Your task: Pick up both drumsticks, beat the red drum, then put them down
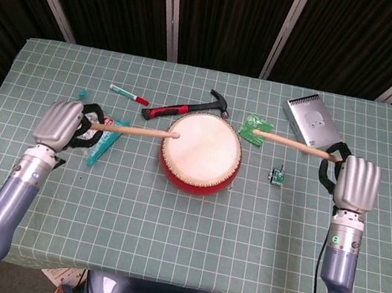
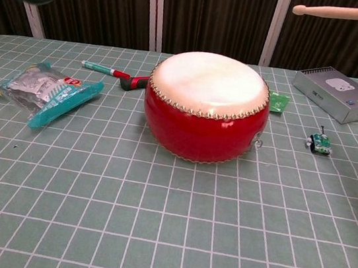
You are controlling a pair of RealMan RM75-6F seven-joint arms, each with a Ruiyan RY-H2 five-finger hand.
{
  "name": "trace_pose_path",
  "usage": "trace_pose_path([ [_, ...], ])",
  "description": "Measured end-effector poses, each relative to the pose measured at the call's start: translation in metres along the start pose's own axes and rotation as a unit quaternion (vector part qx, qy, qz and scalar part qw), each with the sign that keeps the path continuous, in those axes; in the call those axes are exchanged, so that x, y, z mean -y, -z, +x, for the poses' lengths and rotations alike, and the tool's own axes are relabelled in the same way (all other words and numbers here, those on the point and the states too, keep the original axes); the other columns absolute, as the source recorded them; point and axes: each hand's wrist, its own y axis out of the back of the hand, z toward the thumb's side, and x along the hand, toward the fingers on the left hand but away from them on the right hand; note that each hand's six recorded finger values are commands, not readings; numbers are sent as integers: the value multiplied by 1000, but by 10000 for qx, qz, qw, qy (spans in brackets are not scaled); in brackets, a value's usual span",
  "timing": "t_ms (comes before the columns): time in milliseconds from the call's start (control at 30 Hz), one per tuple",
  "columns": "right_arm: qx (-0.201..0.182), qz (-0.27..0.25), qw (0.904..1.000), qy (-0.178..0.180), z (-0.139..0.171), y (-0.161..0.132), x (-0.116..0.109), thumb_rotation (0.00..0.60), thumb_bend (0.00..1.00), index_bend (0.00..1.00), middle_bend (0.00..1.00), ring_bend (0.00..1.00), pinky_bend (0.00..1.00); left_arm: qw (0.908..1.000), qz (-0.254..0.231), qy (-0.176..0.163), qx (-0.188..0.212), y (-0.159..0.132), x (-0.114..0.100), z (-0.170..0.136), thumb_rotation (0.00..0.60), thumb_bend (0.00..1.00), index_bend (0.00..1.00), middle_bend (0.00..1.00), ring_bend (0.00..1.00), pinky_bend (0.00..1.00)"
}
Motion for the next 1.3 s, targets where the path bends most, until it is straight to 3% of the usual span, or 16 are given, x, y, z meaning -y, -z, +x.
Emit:
trace_pose_path([
  [300,-62,190,9989,-431,35,19,10,600,610,948,1000,1000,1000,9977,86,621,-254,43,43,-51,600,509,759,1000,1000,1000],
  [600,56,363,9903,-1343,96,55,28,600,609,948,1000,1000,1000,9954,364,866,-165,54,73,-83,600,508,756,1000,1000,1000],
  [1067,129,699,9692,-2359,139,80,68,600,609,934,1000,1000,999,9930,596,949,-375,64,97,-87,600,438,726,1000,1000,1000],
  [1200,201,796,9643,-2520,141,82,80,600,609,868,1000,1000,984,9907,718,1040,-497,68,107,-82,600,354,625,999,1000,1000],
  [1300,188,918,9613,-2589,143,83,86,600,609,761,1000,1000,955,9883,812,1167,-547,70,116,-79,600,288,534,973,991,1000],
])
